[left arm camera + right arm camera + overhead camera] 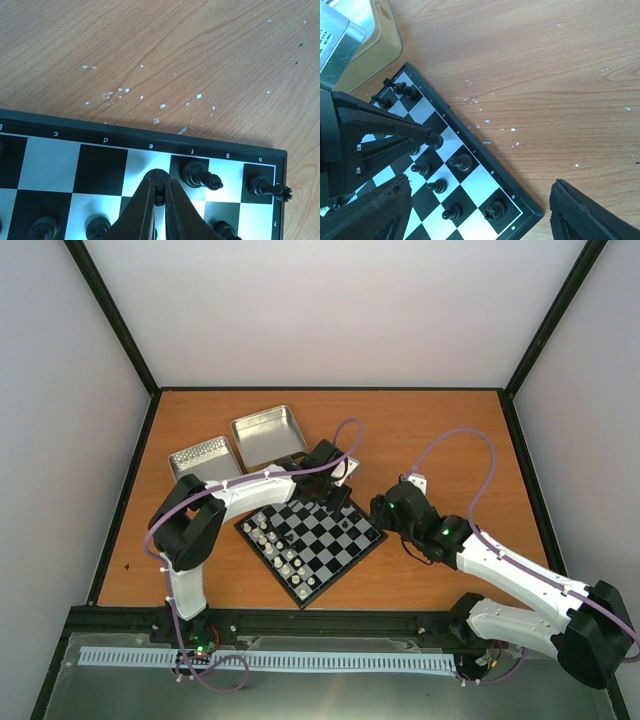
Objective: Set up the chess pieces on the board
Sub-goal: Place the chess piece on the chessboard.
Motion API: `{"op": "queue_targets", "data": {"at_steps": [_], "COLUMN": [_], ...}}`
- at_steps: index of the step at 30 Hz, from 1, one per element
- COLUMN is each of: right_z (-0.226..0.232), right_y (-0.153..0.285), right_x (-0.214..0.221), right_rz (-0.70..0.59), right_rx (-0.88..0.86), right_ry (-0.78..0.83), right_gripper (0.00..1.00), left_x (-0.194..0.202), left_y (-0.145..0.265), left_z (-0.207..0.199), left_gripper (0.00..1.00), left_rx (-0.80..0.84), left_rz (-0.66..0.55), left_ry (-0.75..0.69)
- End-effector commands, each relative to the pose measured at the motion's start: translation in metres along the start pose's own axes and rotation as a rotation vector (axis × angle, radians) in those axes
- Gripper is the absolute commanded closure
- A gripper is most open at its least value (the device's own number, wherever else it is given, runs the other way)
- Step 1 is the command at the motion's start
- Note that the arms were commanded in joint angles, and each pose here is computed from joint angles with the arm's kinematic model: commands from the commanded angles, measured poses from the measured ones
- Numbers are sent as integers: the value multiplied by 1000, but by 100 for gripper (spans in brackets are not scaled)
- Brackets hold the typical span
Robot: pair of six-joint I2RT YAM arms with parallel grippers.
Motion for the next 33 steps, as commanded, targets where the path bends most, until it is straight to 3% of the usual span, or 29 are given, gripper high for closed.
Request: {"op": "queue_targets", "data": {"at_steps": [1,13,20,33], "right_z": [-7,-9,-11,-44], "right_y": [-1,2,6,31], "right_x": [0,-2,-4,-9], "right_rz": [-15,-30,-49,-196], "right_rx": [29,39,49,177], "right_ry": [-25,-42,-56,-215], "right_gripper": [25,25,25,25], "left_x": [-10,-15,-19,-7], "left_y": [7,15,38,20], "left_z": [-2,-8,-27,-54], "left_gripper": [97,98,97,97], "left_rx": [-30,1,99,143], "left_rz": [-41,-67,-161,-105], "left_ry": [-27,-31,-98,-174]}}
Point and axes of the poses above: each gripper's point midway between its finger pads, its own y axis back along the fingers, its own z axis along the line the jaws close on, x = y × z, the point moved 8 cm from there along y, back along the fingers, and after that the axes turned 7 degrees about -y, right-handed, at the moved point
